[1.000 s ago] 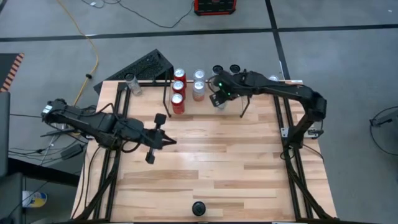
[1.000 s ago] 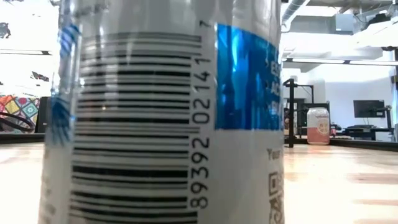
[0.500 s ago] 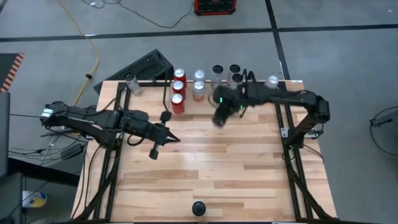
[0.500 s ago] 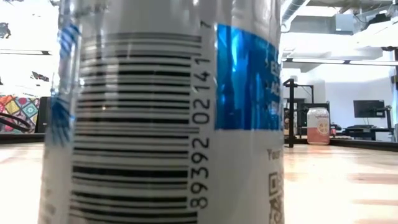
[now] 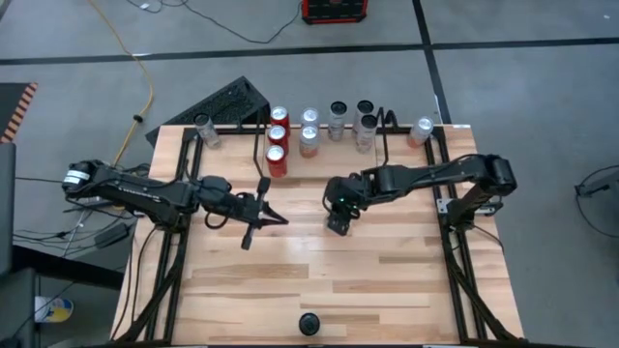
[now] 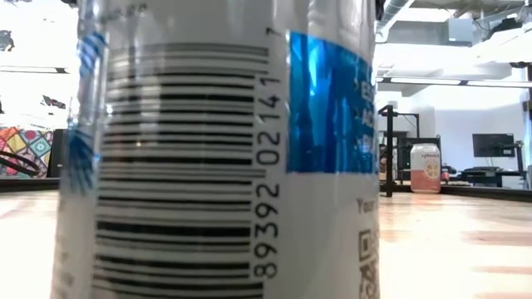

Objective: Place canned beverage on shelf
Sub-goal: Put the top white blue soda can on the shelf aligned with the other white blue soda can

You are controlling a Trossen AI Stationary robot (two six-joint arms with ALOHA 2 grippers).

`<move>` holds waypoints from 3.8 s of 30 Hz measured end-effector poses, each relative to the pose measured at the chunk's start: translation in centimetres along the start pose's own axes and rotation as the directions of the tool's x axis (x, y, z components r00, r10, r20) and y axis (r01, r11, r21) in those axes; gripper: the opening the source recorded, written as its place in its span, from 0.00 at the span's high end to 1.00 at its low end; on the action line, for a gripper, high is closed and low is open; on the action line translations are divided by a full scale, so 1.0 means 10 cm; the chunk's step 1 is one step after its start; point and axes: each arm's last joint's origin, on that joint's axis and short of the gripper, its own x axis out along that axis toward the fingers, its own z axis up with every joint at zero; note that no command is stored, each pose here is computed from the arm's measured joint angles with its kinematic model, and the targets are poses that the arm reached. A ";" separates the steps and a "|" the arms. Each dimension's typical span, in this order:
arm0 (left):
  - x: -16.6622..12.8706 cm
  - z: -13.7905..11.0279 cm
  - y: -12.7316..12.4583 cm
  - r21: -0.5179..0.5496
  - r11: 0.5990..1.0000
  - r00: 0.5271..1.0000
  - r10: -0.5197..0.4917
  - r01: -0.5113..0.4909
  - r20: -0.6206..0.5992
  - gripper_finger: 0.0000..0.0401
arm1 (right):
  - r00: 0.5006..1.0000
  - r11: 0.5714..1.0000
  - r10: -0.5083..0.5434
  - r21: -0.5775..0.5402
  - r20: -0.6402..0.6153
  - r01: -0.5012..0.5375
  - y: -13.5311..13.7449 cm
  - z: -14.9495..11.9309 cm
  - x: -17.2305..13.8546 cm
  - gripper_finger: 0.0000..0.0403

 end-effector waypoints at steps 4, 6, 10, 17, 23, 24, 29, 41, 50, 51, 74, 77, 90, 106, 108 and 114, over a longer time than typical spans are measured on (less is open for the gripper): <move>0.00 0.01 0.00 0.042 0.999 1.000 0.002 -0.003 0.003 1.00 | 0.999 0.999 -0.020 0.029 -0.025 0.021 -0.04 -0.09 0.10 0.42; 0.00 0.01 0.01 0.071 0.997 1.000 0.004 -0.004 0.004 1.00 | 0.999 0.999 -0.024 0.040 -0.038 0.025 -0.04 -0.14 0.15 0.42; 0.00 0.01 0.05 0.091 0.995 1.000 0.029 -0.029 0.005 1.00 | 0.998 0.998 -0.022 0.050 -0.056 0.025 -0.01 -0.19 0.16 0.42; -0.01 0.03 0.13 0.045 0.996 0.997 0.071 -0.072 0.032 1.00 | 0.997 1.000 0.007 0.015 -0.074 -0.006 0.05 -0.22 0.16 0.37; -0.01 0.03 0.14 0.019 0.997 0.997 0.072 -0.072 0.032 1.00 | 0.997 1.000 0.007 0.012 -0.076 -0.006 0.06 -0.23 0.16 0.33; -0.01 0.03 0.14 0.018 0.997 0.997 0.068 -0.069 0.032 1.00 | 0.997 1.000 0.007 0.011 -0.076 -0.006 0.05 -0.23 0.16 0.33; -0.01 0.03 0.14 0.019 0.998 0.998 0.056 -0.057 0.035 1.00 | 0.998 0.999 -0.009 0.032 -0.065 0.011 0.05 -0.23 0.16 0.33; -0.01 0.03 0.14 0.020 0.998 0.998 0.057 -0.058 0.038 1.00 | 0.999 0.999 -0.013 0.034 -0.053 0.014 0.05 -0.21 0.15 0.25; -0.01 0.03 0.14 0.017 0.998 0.998 0.057 -0.058 0.041 1.00 | 0.999 1.000 -0.020 -0.004 -0.050 0.020 0.05 -0.20 0.14 0.06; -0.01 0.03 0.14 0.012 0.998 0.998 0.057 -0.058 0.041 1.00 | 0.999 1.000 -0.018 -0.012 -0.047 0.017 0.06 -0.19 0.11 0.05; 0.44 -0.24 0.17 -0.090 0.994 0.992 0.053 -0.063 -0.114 0.88 | 0.943 0.945 -0.318 0.040 -0.097 0.323 0.30 -0.30 -0.53 0.05; 0.59 -0.23 0.19 -0.091 0.994 0.991 0.042 -0.054 -0.130 0.76 | 0.946 0.949 -0.311 0.025 -0.094 0.314 0.39 -0.37 -0.55 0.05; 1.34 -0.22 0.32 -0.106 0.991 0.985 0.061 -0.079 -0.162 0.23 | 0.930 0.928 -0.356 0.153 0.092 0.340 0.32 -0.86 -1.15 0.05; 1.90 -0.34 0.49 -0.015 0.998 0.948 0.057 -0.065 -0.312 0.11 | 0.951 0.958 -0.254 0.183 0.176 0.222 0.18 -1.09 -1.11 0.05; 1.93 -0.41 0.51 -0.043 0.997 0.946 0.044 -0.061 -0.321 0.11 | 0.954 0.958 -0.251 0.180 0.165 0.222 0.18 -1.09 -1.10 0.05; 1.92 -0.46 0.58 -0.072 0.992 0.938 0.070 -0.100 -0.340 0.11 | 0.957 0.961 -0.243 0.173 0.156 0.216 0.19 -1.10 -1.10 0.05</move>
